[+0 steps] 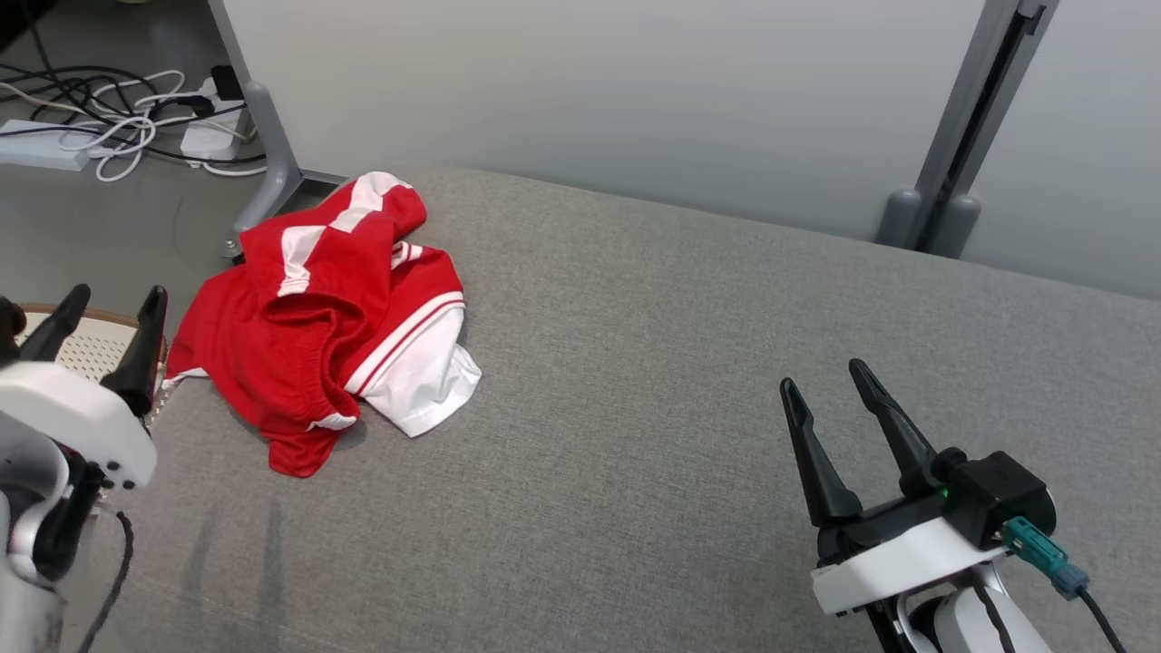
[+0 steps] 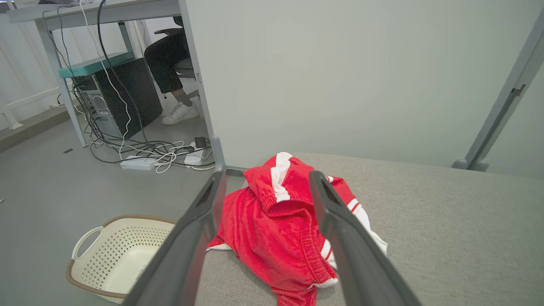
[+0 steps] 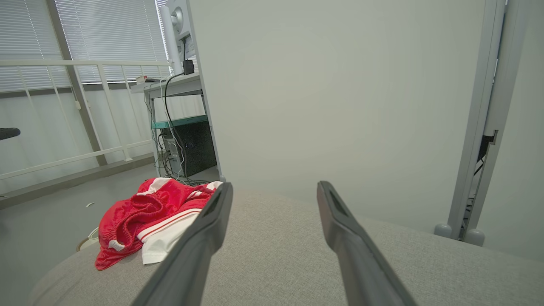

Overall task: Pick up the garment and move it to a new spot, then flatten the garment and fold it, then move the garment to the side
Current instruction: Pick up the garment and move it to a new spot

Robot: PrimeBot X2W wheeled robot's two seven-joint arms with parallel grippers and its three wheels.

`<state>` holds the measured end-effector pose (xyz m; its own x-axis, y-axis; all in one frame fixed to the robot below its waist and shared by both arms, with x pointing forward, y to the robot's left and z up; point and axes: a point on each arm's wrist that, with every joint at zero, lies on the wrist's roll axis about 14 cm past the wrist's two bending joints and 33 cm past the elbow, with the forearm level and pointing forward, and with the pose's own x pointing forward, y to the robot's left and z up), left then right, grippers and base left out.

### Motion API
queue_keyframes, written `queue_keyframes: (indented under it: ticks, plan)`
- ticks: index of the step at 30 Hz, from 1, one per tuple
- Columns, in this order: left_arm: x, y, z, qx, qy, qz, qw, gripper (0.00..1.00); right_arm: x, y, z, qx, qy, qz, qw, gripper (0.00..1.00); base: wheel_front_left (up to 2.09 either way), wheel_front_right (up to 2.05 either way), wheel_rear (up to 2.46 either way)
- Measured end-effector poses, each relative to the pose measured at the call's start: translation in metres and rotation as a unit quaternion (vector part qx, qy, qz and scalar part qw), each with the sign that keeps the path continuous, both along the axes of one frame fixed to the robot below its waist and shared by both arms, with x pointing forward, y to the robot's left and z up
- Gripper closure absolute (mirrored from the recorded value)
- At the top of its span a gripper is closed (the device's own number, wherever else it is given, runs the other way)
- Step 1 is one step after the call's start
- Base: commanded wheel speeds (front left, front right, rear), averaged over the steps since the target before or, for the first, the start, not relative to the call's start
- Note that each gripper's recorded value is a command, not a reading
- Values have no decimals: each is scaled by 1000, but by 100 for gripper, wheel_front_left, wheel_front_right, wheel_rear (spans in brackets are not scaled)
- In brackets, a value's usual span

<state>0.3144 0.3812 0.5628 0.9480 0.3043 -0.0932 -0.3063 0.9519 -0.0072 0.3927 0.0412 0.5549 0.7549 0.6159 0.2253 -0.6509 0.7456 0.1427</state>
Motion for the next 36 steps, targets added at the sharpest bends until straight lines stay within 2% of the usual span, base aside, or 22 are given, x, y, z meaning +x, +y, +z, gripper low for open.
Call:
queue_keyframes:
  ticks: [2, 3, 5, 7, 9, 16, 26, 29, 32, 36]
  plan:
    - [22, 5, -4, -49, 24, -7, 998, 0, 4, -1, 2, 3, -5, -1, 1000, 0, 0, 0, 0]
    - [22, 5, -4, -49, 24, -7, 998, 0, 4, -1, 2, 3, -5, -1, 1000, 0, 0, 0, 0]
    - [38, 1, -14, -112, 45, -16, 993, 0, 5, 3, 11, 8, -21, 5, 1000, 0, 0, 0, 0]
    - [49, 5, -21, -112, 78, -19, 990, 0, 8, 7, 24, 16, -43, 12, 999, 0, 0, 0, 0]
    - [59, 15, -24, -139, 91, -11, 986, 0, 11, 8, 29, 21, -54, 14, 998, 0, 0, 0, 0]
    - [103, 28, -45, -174, 146, 2, 974, 0, 33, -7, 20, 16, -55, -10, 998, 0, 0, 0, 0]
    - [154, 28, -110, -215, 239, 20, 947, 0, 70, -38, -7, 3, -41, -55, 998, 0, 0, 0, 0]
    - [158, 23, -140, -221, 282, 23, 933, 0, 78, -46, -19, -3, -33, -66, 997, 0, 0, 0, 0]
    - [161, 28, -160, -214, 309, 34, 926, 0, 84, -54, -32, -12, -21, -76, 997, 0, 0, 0, 0]
    - [162, 14, -190, -223, 362, 23, 905, 0, 90, -63, -48, -24, -8, -89, 996, 0, 0, 0, 0]
